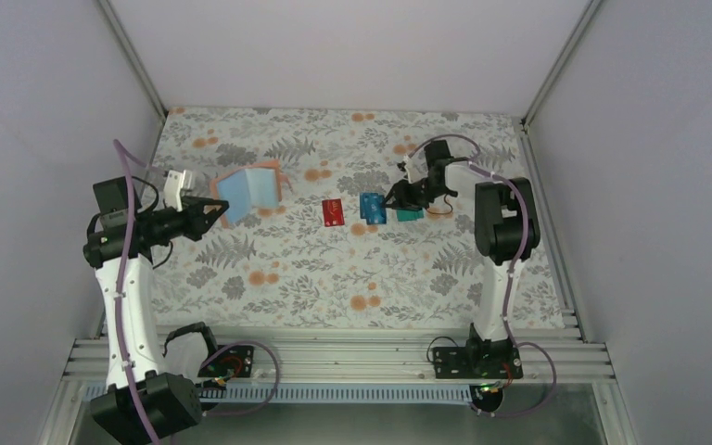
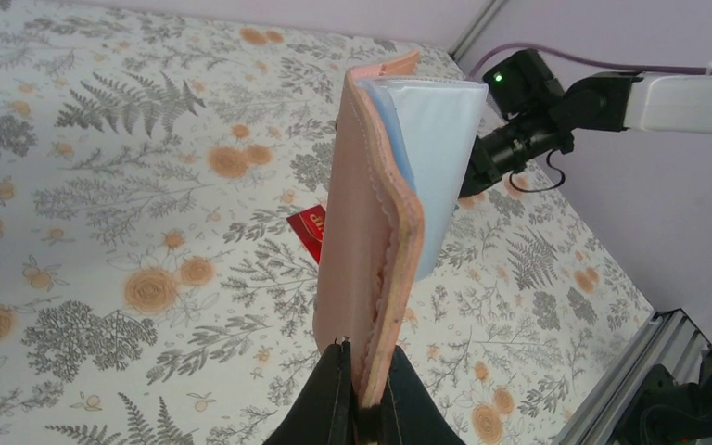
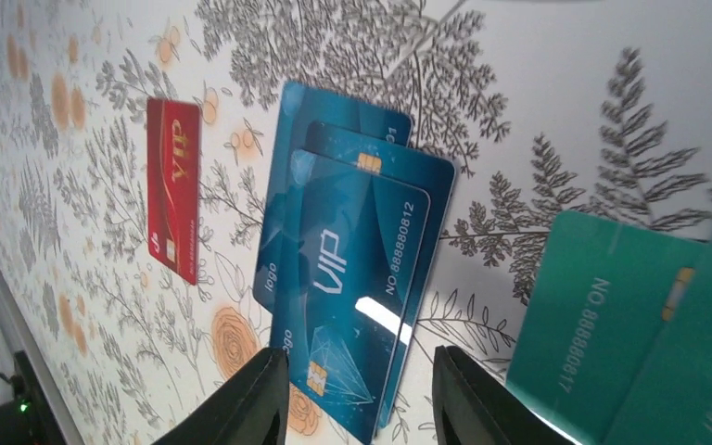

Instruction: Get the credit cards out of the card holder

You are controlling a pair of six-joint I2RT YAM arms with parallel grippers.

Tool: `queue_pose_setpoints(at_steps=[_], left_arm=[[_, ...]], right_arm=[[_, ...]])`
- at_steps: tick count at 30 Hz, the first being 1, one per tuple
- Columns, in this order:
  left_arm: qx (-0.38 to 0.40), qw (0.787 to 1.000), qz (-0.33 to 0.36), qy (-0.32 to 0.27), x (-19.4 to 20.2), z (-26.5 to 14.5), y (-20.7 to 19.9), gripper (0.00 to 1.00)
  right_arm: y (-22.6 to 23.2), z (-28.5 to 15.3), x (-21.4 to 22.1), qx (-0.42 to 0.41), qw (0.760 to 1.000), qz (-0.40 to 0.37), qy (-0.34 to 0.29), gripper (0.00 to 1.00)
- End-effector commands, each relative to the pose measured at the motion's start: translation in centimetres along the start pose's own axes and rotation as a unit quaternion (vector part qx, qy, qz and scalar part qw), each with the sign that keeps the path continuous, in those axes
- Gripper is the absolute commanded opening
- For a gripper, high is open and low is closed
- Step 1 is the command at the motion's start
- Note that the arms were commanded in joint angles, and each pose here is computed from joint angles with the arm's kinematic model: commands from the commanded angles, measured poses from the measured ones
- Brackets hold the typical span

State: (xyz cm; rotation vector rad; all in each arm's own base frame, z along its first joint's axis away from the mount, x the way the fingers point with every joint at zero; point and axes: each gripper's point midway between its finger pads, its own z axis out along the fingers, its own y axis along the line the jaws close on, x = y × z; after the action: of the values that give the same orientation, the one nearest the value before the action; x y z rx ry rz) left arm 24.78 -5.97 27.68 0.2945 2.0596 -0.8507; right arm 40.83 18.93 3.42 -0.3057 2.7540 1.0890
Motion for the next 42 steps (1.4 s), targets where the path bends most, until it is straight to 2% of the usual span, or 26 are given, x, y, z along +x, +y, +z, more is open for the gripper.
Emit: queue_pose_setpoints(at_steps=[1,5,11,20,21,22,23,24,25,26,27,28,32,35,38,42], left_arm=[[-0.004,0.999,-0.033,-0.002,0.5,0.5,1.1,0.02],[0.03,0.994,-0.108,0.016,2.0,2.1,2.3,0.02],[0.03,0.973,-0.213,0.086,4.7,4.6,6.1,0.02],[0.034,0.951,-0.245,0.188,8.1,9.1,9.1,0.03],[0.027,0.949,-0.245,0.197,8.5,9.4,9.7,0.07],[0.018,0.949,-0.24,0.206,8.7,9.8,10.3,0.2],[0.002,0.948,-0.228,0.221,9.1,10.0,11.0,0.39],[-0.017,0.947,-0.225,0.227,9.4,10.1,11.8,0.64],[-0.036,0.948,-0.219,0.23,9.7,10.1,12.5,0.95],[-0.047,0.949,-0.211,0.227,9.8,10.0,12.8,0.99],[-0.065,0.951,-0.206,0.221,9.8,9.8,13.2,1.0],[-0.08,0.952,-0.2,0.217,9.6,9.7,13.6,1.0],[-0.167,0.959,-0.125,0.19,6.0,8.2,16.0,1.0],[-0.231,0.963,-0.062,0.122,1.7,6.7,16.9,1.0],[-0.26,0.964,-0.014,0.046,-2.0,5.5,16.7,1.0],[-0.284,0.959,0.013,-0.016,-4.1,4.8,16.8,1.0]], right_arm=[[2.9,-4.5,-3.5,0.026,0.996,-0.035,-0.072,0.43],[4.9,-7.6,-4.6,0.043,0.991,-0.055,-0.114,0.45],[7.3,-10.6,-4.2,0.049,0.985,-0.077,-0.143,0.47],[9.7,-13.6,-3.7,0.05,0.977,-0.101,-0.181,0.51],[10.2,-14.3,-3.8,0.053,0.973,-0.108,-0.195,0.52],[10.5,-14.9,-4.0,0.058,0.97,-0.112,-0.206,0.55],[10.6,-15.4,-4.1,0.065,0.967,-0.113,-0.217,0.59],[10.9,-16.2,-4.3,0.072,0.963,-0.117,-0.232,0.65],[11.1,-17.0,-4.3,0.079,0.959,-0.12,-0.245,0.73],[11.5,-17.7,-4.5,0.086,0.954,-0.125,-0.26,0.85],[11.7,-18.6,-4.5,0.093,0.948,-0.129,-0.275,0.97],[12.0,-19.4,-4.5,0.1,0.942,-0.132,-0.29,0.99],[13.5,-23.0,-4.5,0.119,0.911,-0.157,-0.361,1.0],[13.7,-25.9,-3.8,0.141,0.879,-0.17,-0.423,1.0],[13.3,-29.3,-2.9,0.167,0.841,-0.169,-0.486,1.0],[13.6,-32.7,-1.5,0.189,0.796,-0.176,-0.547,1.0]])
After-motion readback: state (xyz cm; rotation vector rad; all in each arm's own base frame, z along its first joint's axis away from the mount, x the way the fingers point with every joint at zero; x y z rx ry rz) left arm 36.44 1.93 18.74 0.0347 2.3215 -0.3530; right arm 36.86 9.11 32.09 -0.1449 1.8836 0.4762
